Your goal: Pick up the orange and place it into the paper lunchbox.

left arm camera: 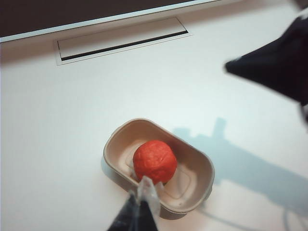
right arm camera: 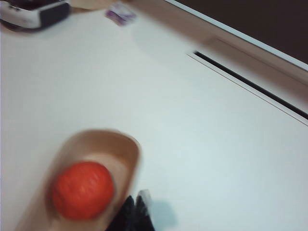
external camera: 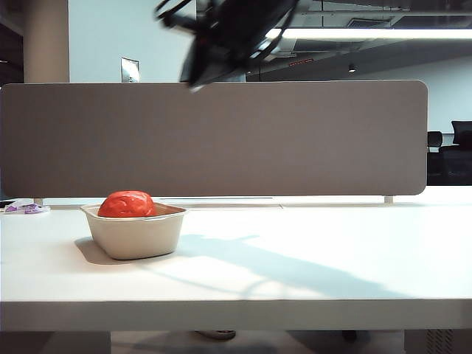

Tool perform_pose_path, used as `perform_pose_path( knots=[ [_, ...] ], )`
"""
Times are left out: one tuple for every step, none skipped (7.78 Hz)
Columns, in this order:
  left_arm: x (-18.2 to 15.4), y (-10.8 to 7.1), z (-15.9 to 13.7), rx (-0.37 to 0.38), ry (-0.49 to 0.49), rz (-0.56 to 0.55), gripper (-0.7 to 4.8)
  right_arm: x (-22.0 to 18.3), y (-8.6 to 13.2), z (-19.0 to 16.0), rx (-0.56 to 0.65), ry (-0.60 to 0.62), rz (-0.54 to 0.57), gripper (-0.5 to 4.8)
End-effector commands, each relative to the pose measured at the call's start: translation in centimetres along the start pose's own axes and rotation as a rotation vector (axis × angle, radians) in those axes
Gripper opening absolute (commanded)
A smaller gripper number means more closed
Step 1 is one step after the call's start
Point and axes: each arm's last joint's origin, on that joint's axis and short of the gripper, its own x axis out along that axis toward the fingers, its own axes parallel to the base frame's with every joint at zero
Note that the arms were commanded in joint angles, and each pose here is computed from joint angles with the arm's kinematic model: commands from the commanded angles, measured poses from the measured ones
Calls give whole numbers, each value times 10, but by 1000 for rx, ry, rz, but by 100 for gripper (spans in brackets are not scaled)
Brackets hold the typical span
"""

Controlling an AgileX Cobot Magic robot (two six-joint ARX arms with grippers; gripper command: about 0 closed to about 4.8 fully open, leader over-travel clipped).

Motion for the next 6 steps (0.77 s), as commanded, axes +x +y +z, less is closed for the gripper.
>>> perform_pose_path(
  knots=[
    [-2,0,3,1,-21,-21,-4,-93,-30,7,49,45,-107,-2],
    [-1,-1,2,-4,-19,-39,-5,-180,-21,-43,65,-55,-274,-2],
    [2,-1,-2,-4,-7,-40,-5,-203,-14,-74,84,-135,-347,-2],
    [3,-1,-4,-4,-1,-40,-5,-206,-12,-82,103,-149,-360,-2],
    [7,-1,-13,-7,22,-45,-4,-217,-7,-113,144,-214,-431,-2],
    [8,-1,-15,-7,23,-45,-5,-219,-7,-119,147,-226,-454,-2]
  ],
)
